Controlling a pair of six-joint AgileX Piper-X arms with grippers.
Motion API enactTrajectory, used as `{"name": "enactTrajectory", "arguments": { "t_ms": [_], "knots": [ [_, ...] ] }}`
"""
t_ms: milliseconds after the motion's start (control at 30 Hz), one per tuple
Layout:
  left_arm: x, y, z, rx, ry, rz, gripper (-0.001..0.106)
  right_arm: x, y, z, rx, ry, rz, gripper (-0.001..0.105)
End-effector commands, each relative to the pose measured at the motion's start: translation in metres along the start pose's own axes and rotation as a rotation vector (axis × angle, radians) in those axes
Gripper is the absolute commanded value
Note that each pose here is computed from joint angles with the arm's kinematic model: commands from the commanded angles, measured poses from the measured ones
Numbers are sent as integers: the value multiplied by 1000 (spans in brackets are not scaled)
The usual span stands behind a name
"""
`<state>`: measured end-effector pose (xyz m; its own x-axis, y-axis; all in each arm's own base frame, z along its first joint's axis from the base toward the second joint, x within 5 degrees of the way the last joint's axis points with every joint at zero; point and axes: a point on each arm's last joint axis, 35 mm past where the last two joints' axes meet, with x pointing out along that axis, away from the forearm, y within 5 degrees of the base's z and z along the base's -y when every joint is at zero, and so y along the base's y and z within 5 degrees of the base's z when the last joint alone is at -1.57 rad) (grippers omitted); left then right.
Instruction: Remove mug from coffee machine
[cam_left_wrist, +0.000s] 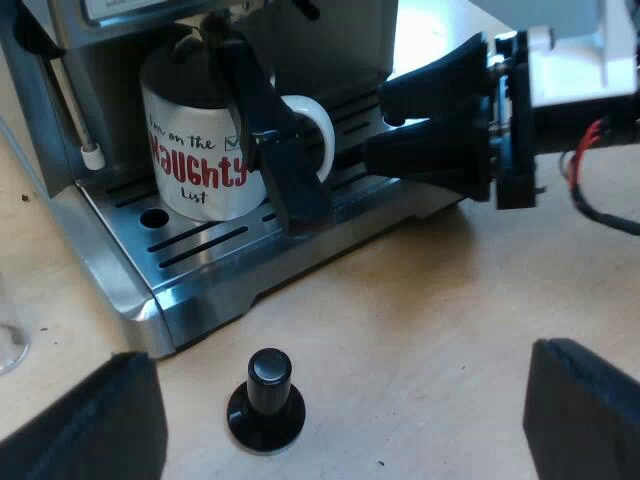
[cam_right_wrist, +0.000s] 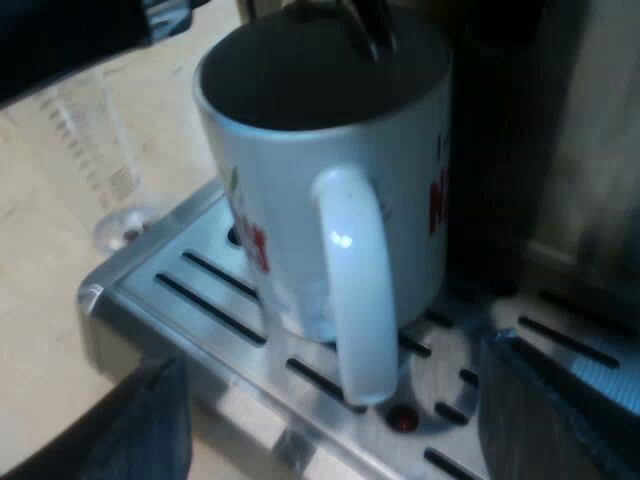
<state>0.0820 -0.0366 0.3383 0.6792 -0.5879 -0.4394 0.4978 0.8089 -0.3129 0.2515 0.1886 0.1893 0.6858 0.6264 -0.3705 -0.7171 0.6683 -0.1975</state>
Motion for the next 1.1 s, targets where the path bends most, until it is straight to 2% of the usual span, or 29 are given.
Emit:
{"name": "enactTrajectory", "arguments": {
  "t_ms": [33, 600, 967, 1100],
  "knots": [
    [-1, -2, 3, 6, -14, -10, 87, 10, 0, 0, -16, -58, -5, 62],
    [-1, -2, 2, 5, -9, -27, 87, 41, 3, -24, -29, -176, -36, 62],
    [-1, -2, -1, -6, 19, -42, 87, 68, -3, -15, -29, -194, -63, 62],
    [-1, -2, -1, -6, 19, -43, 87, 71, -1, -20, -26, -158, -53, 62]
  ]
}}
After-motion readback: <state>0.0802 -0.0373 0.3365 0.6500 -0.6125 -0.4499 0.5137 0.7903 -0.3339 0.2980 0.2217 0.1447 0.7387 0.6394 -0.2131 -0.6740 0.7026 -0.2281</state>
